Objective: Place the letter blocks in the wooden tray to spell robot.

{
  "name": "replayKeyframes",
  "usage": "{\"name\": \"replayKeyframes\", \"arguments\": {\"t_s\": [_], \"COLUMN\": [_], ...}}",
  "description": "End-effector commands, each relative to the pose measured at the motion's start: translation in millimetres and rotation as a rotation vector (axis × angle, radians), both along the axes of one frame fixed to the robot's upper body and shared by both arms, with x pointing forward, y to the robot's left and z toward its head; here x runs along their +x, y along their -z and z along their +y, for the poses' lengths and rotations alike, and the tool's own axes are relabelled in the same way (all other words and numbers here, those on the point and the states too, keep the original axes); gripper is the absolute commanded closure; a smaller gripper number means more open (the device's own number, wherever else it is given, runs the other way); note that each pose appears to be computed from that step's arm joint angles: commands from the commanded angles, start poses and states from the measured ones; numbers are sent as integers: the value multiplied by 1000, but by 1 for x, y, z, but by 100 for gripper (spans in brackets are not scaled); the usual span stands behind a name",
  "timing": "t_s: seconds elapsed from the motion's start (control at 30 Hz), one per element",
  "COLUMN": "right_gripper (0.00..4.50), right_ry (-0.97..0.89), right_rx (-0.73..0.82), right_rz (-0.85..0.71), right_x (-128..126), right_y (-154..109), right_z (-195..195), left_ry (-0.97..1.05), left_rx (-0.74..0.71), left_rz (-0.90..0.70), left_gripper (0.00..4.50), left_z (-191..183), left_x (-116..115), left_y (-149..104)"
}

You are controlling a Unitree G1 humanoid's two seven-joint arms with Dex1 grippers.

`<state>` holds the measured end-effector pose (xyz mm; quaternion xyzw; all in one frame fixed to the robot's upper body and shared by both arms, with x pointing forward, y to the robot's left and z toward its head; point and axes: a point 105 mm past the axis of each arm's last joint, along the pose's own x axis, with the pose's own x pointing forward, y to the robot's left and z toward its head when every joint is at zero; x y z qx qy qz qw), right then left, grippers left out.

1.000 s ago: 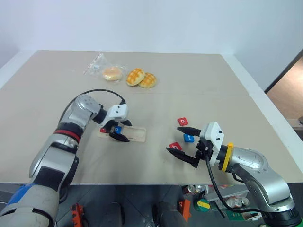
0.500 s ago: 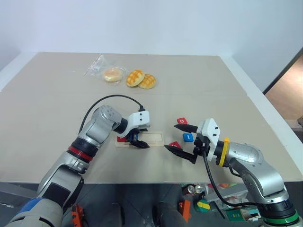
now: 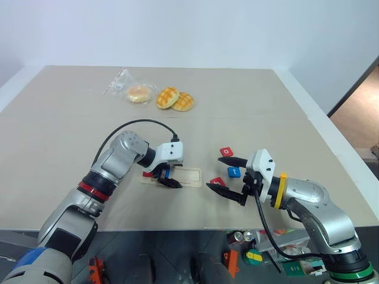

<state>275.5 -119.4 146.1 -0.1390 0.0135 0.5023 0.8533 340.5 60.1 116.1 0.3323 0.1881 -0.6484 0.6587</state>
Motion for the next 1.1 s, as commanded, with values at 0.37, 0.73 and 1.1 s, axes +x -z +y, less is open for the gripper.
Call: {"name": "replayKeyframes", "arguments": {"t_s": [0.37,0.73,1.1], "right_gripper": [0,0,0], "right_ry": [-76,-233,-326], "right_rx": [-52,-266,-262], "right_rz": [-34,-17,-2], "right_x": [6,24,30], "right_y": [-8,13,25], "right_z": [-4,-23,-14], "left_ry": [7,24,-270], "left_rx": [-69,-446,-724], "left_rz": [-21,135,152], "left_gripper": [6,6,6], "left_z": [-4,17,17], "left_x": [0,-43,-80], "left_y": [-20,-66,-55]}}
